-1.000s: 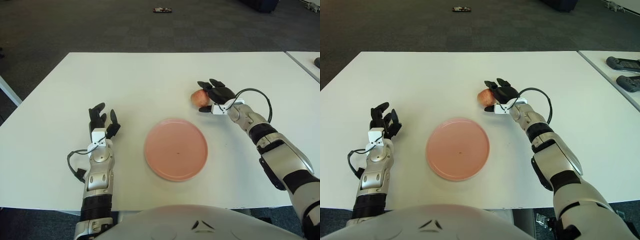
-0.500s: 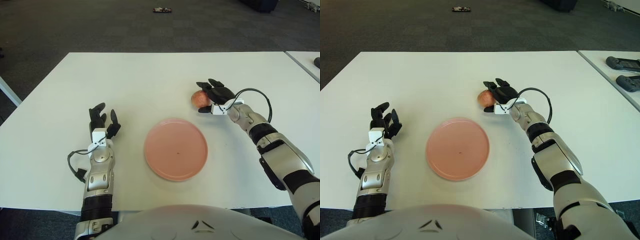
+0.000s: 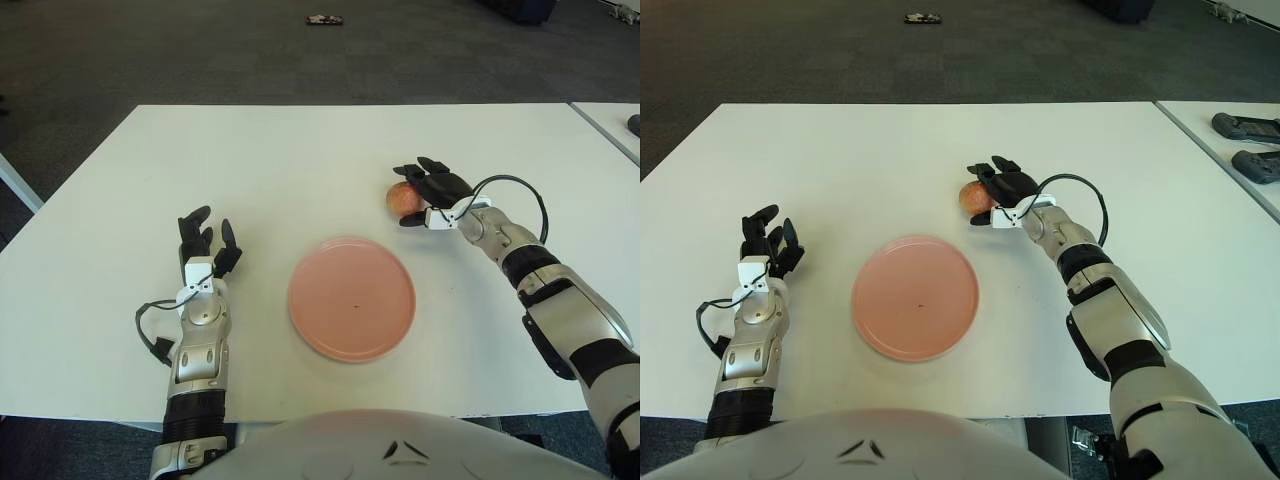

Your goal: Put the apple into the plate.

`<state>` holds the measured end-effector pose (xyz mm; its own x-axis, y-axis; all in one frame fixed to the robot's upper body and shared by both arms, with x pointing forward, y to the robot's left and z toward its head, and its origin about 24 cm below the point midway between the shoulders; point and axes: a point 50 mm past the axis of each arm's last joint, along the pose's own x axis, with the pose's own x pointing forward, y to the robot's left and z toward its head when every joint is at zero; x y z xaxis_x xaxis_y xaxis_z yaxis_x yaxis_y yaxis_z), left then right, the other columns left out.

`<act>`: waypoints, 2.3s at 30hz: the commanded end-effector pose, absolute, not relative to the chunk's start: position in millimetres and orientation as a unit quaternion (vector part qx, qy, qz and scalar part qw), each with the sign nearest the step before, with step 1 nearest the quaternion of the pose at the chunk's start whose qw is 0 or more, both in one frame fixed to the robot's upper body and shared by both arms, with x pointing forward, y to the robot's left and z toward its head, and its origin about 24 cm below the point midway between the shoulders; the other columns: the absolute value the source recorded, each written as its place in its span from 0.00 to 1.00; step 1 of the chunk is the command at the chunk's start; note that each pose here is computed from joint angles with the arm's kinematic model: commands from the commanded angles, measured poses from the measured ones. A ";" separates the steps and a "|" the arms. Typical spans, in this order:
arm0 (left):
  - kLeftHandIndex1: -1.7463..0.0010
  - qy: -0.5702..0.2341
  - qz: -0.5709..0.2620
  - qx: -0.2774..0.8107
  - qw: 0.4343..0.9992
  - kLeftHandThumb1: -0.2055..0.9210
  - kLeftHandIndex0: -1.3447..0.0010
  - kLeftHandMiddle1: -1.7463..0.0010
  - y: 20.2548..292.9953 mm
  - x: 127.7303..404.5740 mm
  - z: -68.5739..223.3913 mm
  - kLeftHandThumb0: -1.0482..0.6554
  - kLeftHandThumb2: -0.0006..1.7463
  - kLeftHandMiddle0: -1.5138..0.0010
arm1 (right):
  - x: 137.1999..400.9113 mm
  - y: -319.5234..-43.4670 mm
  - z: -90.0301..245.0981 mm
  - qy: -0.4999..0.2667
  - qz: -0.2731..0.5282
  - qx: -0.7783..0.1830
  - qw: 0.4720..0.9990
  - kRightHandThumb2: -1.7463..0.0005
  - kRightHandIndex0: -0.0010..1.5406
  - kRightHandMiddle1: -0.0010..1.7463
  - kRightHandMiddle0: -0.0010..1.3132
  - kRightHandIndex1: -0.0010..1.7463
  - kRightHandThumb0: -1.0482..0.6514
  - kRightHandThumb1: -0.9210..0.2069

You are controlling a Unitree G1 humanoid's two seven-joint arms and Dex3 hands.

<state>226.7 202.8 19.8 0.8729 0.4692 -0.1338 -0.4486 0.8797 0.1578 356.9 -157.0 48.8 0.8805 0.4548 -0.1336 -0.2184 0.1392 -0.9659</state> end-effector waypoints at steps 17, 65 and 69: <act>0.41 0.078 0.243 0.062 0.965 1.00 1.00 0.76 204.0 223.6 20.2 0.21 0.44 0.78 | 357.0 -174.0 68.6 -0.162 0.219 -0.635 0.723 0.82 0.30 0.93 0.16 0.98 0.17 0.01; 0.43 0.063 0.236 0.069 0.967 1.00 1.00 0.78 207.5 219.7 22.8 0.21 0.44 0.79 | 340.8 -183.5 71.3 -0.177 0.246 -0.632 0.714 0.30 0.66 1.00 0.42 1.00 0.35 0.47; 0.44 0.064 0.235 0.070 0.967 1.00 1.00 0.79 208.0 219.7 23.0 0.20 0.44 0.80 | 340.3 -184.1 71.9 -0.181 0.238 -0.623 0.723 0.30 0.67 1.00 0.43 1.00 0.35 0.48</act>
